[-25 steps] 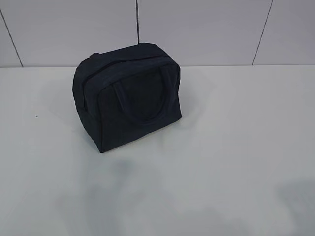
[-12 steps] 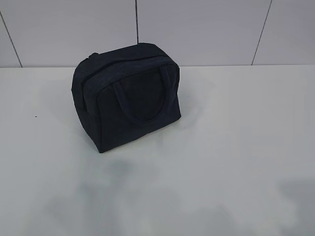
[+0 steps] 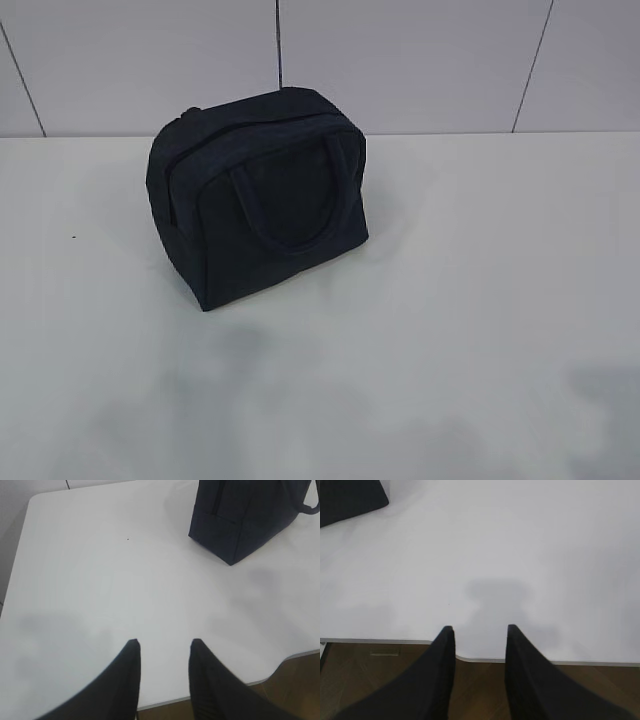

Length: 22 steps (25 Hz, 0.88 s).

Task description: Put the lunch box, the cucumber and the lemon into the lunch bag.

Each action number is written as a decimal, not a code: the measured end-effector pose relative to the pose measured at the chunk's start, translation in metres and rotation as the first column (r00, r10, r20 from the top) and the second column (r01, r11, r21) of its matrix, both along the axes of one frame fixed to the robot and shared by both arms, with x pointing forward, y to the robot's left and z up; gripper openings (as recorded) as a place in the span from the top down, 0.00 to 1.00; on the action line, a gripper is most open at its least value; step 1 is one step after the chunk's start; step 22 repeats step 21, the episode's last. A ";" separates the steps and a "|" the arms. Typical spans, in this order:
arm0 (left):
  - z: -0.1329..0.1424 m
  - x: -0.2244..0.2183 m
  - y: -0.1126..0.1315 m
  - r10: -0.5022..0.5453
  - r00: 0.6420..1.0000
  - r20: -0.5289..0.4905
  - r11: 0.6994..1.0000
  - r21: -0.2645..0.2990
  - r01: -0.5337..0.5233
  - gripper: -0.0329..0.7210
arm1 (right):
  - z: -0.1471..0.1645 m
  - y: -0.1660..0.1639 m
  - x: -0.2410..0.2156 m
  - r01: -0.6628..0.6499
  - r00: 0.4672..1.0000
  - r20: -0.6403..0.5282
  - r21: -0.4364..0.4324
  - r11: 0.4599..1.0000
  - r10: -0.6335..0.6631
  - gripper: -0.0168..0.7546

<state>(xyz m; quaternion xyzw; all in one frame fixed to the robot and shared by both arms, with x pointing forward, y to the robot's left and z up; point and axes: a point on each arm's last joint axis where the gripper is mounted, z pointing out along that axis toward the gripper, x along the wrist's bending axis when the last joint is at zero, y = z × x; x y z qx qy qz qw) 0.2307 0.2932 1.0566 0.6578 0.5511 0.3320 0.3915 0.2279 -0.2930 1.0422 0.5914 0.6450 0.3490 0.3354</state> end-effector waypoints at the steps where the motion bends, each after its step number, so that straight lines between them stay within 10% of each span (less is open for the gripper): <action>1: 0.000 0.000 0.000 0.000 1.000 0.000 1.000 0.000 0.000 0.64 | 0.000 0.000 0.000 0.000 1.000 0.000 0.000 1.000 0.000 0.64; 22: 0.000 0.000 0.000 0.000 1.000 0.000 1.000 0.000 0.000 0.64 | 0.000 0.000 0.000 0.000 1.000 0.002 0.000 1.000 0.000 0.64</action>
